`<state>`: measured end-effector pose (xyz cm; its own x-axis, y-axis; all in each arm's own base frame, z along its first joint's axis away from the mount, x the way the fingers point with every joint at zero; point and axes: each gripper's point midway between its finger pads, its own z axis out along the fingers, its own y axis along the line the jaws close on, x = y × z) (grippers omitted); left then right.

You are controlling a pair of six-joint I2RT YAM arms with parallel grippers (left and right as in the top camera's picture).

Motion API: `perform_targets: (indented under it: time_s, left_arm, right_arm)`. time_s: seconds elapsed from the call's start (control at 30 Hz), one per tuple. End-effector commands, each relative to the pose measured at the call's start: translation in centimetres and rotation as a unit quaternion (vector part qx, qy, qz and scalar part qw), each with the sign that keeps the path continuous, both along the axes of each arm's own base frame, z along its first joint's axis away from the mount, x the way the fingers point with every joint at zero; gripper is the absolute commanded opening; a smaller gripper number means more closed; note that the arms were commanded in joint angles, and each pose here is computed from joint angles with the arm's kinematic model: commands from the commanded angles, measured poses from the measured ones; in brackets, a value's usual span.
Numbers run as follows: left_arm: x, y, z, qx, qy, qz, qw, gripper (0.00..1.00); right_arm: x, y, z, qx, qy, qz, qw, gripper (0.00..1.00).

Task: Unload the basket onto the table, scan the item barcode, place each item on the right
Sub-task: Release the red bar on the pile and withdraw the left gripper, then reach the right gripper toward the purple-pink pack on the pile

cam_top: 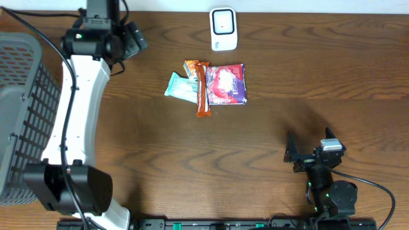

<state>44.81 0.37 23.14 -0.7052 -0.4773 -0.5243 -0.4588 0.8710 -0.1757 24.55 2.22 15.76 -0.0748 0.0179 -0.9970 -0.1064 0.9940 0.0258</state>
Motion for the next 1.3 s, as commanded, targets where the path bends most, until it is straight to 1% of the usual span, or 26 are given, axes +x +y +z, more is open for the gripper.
perform_targets:
  time_s: [0.0,0.57,0.6,0.63,0.7,0.8,0.9,0.93,1.0,1.1,1.23,1.27]
  left_arm:
    - [-0.2,2.0,-1.4,0.012,0.023,0.022,0.999,0.98]
    - [-0.4,2.6,-1.5,0.012,0.027,0.029,0.999,0.98]
    - [-0.4,2.6,-1.5,0.012,0.027,0.029,0.999,0.98]
    - [-0.4,2.6,-1.5,0.012,0.027,0.029,0.999,0.98]
    - [-0.4,2.6,-1.5,0.012,0.027,0.029,0.999,0.98]
    - [-0.4,2.6,-1.5,0.012,0.027,0.029,0.999,0.98]
    - [-0.4,2.6,-1.5,0.012,0.027,0.029,0.999,0.98]
    - [-0.4,2.6,-1.5,0.012,0.027,0.029,0.999,0.98]
    - [-0.4,2.6,-1.5,0.012,0.027,0.029,0.999,0.98]
    - [-0.4,2.6,-1.5,0.012,0.027,0.029,0.999,0.98]
    - [-0.4,2.6,-1.5,0.012,0.027,0.029,0.999,0.98]
    - [-0.4,2.6,-1.5,0.012,0.027,0.029,0.999,0.98]
  right_arm:
    - [0.0,-0.1,0.0,0.000,0.000,-0.001,1.000,0.99]
    - [0.0,-0.2,0.0,0.000,0.000,-0.005,1.000,0.99]
    - [0.0,-0.3,0.1,-0.003,-0.003,-0.007,1.000,0.99]
    - [0.1,-0.8,1.0,-0.014,-0.022,-0.020,0.999,0.99]
    - [0.1,-1.0,2.0,-0.009,-0.043,-0.027,0.999,0.99]
    - [0.0,0.2,3.0,0.023,-0.060,0.009,0.998,0.99]
    - [-0.1,0.5,2.9,0.025,-0.057,0.015,0.998,0.99]
    - [-0.2,1.0,3.3,0.034,-0.064,0.032,0.997,0.99]
    - [-1.0,3.7,4.8,0.052,-0.088,0.113,0.988,0.99]
    - [-2.7,6.3,7.2,0.045,-0.137,0.199,0.969,0.99]
    - [-4.1,6.4,11.3,0.054,-0.211,0.210,0.953,0.99]
    - [-4.3,6.4,12.0,0.053,-0.216,0.210,0.952,0.99]
